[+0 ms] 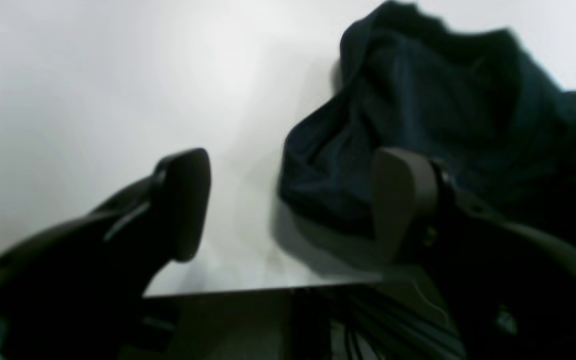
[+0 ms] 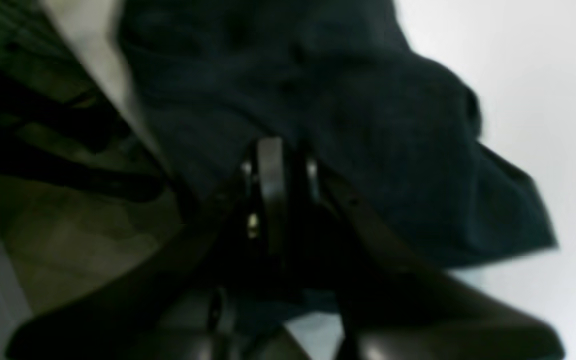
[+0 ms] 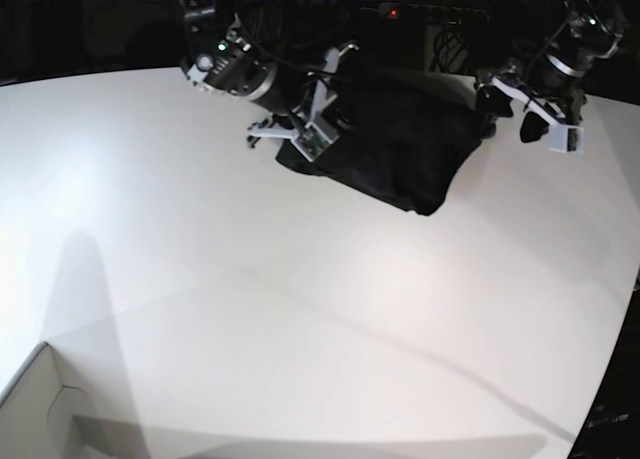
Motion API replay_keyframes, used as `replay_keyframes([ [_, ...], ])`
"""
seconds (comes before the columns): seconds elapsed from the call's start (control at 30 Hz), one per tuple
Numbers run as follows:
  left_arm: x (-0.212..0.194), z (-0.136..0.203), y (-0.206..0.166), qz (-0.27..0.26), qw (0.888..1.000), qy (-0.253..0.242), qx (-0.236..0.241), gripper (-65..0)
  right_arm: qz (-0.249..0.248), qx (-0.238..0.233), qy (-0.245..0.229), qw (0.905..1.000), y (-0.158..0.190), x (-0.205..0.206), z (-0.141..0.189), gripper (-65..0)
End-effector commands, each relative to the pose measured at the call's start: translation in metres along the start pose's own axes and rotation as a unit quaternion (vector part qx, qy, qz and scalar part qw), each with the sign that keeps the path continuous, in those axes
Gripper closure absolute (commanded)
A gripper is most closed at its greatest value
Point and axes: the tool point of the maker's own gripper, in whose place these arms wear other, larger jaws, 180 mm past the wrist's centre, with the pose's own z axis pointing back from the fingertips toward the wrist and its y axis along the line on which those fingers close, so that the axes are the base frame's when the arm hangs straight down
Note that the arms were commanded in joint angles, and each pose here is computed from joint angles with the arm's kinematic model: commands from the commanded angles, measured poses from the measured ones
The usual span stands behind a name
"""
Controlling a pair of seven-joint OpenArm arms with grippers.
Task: Layout the t-shirt on the table in an organized manner, then fold the t-shirt properly
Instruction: 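Lower the bundle and square its edges with the right gripper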
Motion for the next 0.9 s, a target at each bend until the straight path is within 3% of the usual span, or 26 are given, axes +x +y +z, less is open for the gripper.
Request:
replay_keyframes([
  [0.0,0.011,0.003,-0.001,-0.006,1.0,-0.021,-0.005,-47.7,0.003,0.0,-0.013,0.9999,-0.003,0.005,0.003,-4.4],
  [0.2,0.01,0.003,-0.002,-0.007,1.0,-0.02,-0.006,-47.7,0.028,-0.004,0.033,0.9991,-0.027,-0.03,0.004,-4.2],
  [0.4,0.007,0.005,-0.003,-0.005,1.0,-0.016,-0.006,-47.7,0.028,-0.035,0.014,0.9989,-0.061,-0.023,0.006,-4.4],
  [0.77,-0.001,0.007,-0.003,0.0,1.0,-0.007,-0.007,-47.8,0.051,-0.05,-0.009,0.9974,-0.078,0.003,0.007,-4.5],
  [0.87,-0.001,0.007,-0.004,0.001,1.0,-0.008,-0.007,-48.0,0.073,-0.069,-0.016,0.9948,-0.09,0.011,0.02,-4.5],
])
